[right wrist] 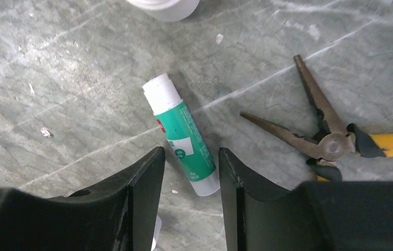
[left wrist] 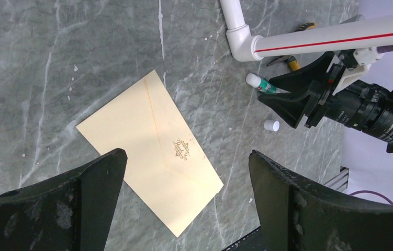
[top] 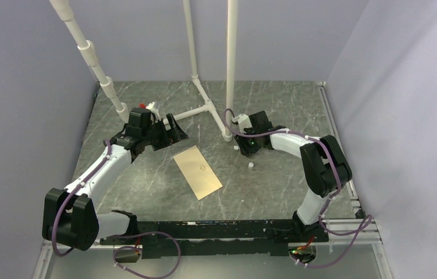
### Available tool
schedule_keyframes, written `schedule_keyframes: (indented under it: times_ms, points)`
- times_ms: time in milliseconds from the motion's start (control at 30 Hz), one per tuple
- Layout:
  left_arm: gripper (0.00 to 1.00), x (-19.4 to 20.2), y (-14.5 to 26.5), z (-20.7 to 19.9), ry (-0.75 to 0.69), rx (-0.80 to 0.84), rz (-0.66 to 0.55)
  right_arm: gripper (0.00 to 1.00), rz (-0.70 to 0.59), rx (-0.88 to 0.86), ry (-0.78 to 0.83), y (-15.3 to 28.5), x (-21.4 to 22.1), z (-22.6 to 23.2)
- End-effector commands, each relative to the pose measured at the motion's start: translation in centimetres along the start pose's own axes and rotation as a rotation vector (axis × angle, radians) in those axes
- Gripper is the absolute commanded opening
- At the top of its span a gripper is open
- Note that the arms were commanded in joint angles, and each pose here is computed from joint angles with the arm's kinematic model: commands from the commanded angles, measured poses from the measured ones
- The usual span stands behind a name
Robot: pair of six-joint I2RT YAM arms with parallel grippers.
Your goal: Place the letter into the envelope and seal it
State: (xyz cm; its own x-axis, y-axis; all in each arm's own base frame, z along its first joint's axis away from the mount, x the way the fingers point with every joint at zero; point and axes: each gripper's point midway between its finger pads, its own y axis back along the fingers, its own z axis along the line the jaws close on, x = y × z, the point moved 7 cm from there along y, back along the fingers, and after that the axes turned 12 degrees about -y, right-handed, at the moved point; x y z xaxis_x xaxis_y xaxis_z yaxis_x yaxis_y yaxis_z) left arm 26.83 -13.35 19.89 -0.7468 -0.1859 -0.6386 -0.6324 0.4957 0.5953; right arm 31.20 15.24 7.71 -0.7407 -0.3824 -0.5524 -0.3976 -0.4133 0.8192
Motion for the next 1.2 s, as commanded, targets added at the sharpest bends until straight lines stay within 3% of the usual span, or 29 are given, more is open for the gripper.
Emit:
schedule_keyframes:
  times_ms: [0,133,333,500,667,800,1033,1167]
  points:
    - [0.92,-0.6,0.1,-0.4,-0.021,0.026,-0.023,0.46,0.045,0.035,0.041,0.5,1.2,0.2]
    - [0.91,-0.6,0.1,-0.4,-0.017,0.029,-0.018,0.42,0.057,0.083,0.041,0.3,1.8,0.2]
    - [0.91,-0.7,0.3,-0.7,-0.020,0.043,-0.018,0.12,0.041,0.161,0.022,0.9,1.8,-0.4]
    - [0.92,-1.3,1.2,-2.3,-0.068,0.179,-0.092,0.10,-0.072,0.113,0.044,4.0,0.0,0.9]
    - [0.92,-1.7,1.8,-4.1,-0.117,0.356,-0.135,0.10,-0.194,-0.118,0.093,8.3,-2.3,4.6]
    - [0.89,-2.7,3.2,-6.1,-0.193,0.523,-0.217,0.11,-0.415,-0.329,0.107,13.6,-5.2,8.6]
    - [0.91,-4.0,8.2,-9.6,-0.397,0.746,-0.431,0.07,-0.702,-0.626,-0.135,20.6,-10.3,13.3]
    - [0.91,-4.2,9.7,-11.3,-0.476,0.866,-0.459,0.04,-0.789,-0.771,-0.171,22.3,-11.4,16.2]
